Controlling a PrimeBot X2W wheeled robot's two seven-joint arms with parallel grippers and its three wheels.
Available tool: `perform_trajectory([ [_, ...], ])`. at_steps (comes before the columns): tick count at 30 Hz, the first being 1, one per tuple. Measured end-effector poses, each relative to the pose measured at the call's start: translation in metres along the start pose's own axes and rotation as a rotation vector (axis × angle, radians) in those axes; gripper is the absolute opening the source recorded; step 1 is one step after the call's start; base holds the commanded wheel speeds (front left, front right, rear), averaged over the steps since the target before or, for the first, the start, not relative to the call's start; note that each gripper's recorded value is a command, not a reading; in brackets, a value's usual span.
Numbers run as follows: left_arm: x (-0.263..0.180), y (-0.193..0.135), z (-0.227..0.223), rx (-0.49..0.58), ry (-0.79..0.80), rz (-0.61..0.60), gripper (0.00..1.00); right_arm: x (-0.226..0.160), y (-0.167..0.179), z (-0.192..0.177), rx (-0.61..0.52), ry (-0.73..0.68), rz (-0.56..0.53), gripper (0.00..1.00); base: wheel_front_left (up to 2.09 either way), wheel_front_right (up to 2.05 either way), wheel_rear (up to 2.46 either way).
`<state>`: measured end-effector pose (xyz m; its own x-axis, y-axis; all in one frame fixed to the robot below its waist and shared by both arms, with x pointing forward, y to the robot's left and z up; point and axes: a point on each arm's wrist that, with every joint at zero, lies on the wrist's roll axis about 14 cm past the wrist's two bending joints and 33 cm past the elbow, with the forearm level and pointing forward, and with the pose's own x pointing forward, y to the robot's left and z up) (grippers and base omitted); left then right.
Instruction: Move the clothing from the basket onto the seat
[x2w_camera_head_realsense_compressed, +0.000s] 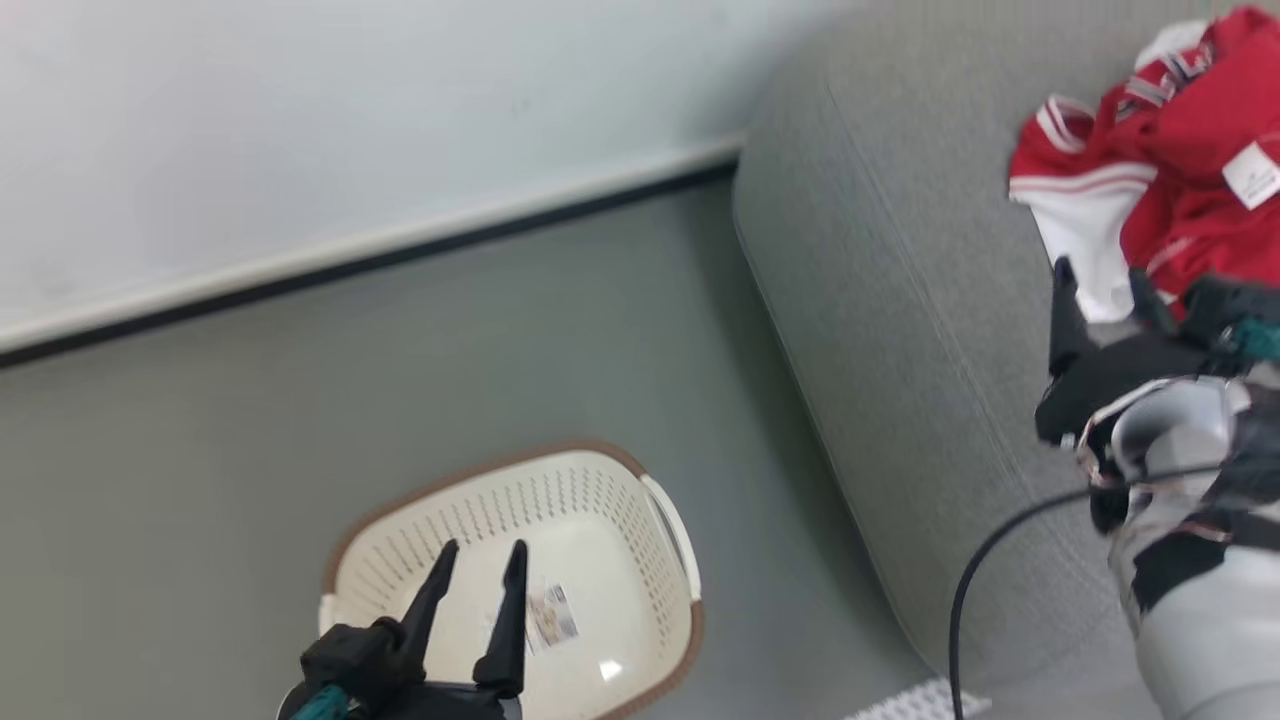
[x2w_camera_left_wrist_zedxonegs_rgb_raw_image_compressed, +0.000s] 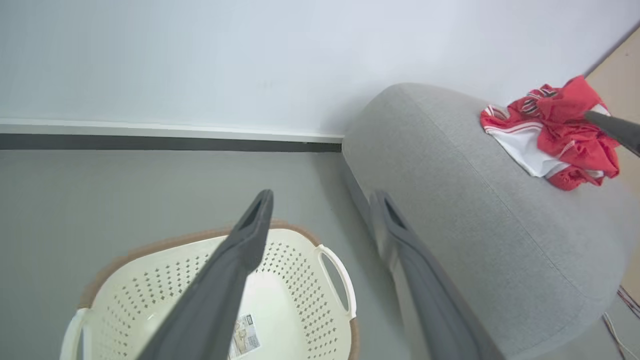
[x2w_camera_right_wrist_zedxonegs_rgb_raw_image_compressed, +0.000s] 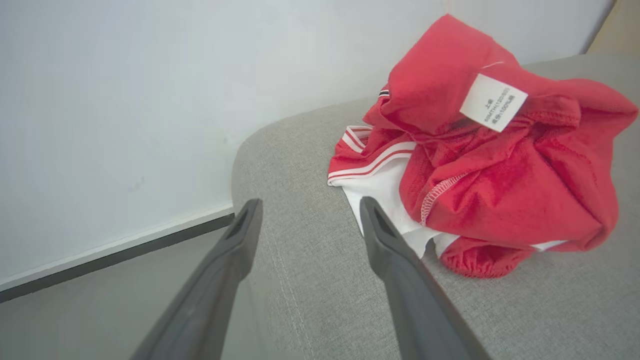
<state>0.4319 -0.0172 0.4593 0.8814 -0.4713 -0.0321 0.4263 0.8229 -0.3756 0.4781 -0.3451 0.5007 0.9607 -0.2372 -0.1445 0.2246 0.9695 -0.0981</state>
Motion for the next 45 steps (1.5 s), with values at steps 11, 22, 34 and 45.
perform_trajectory([
  [11,-0.057,0.034,0.079,0.055,-0.212,0.201,1.0,-0.058,0.062,0.033,0.027,-0.197,0.169,1.0,0.0,0.0,0.0],
  [22,-0.123,0.09,0.11,0.147,-0.297,0.407,1.0,-0.11,0.146,0.048,0.105,-0.327,0.344,1.0,0.0,0.0,0.0],
  [34,-0.159,0.113,0.136,0.202,-0.376,0.483,1.0,-0.167,0.193,0.02,0.085,-0.299,0.492,1.0,0.0,0.0,0.0],
  [45,-0.158,0.113,0.113,0.243,-0.302,0.461,1.0,-0.177,0.181,0.016,0.105,-0.279,0.46,1.0,0.0,0.0,0.0],
])
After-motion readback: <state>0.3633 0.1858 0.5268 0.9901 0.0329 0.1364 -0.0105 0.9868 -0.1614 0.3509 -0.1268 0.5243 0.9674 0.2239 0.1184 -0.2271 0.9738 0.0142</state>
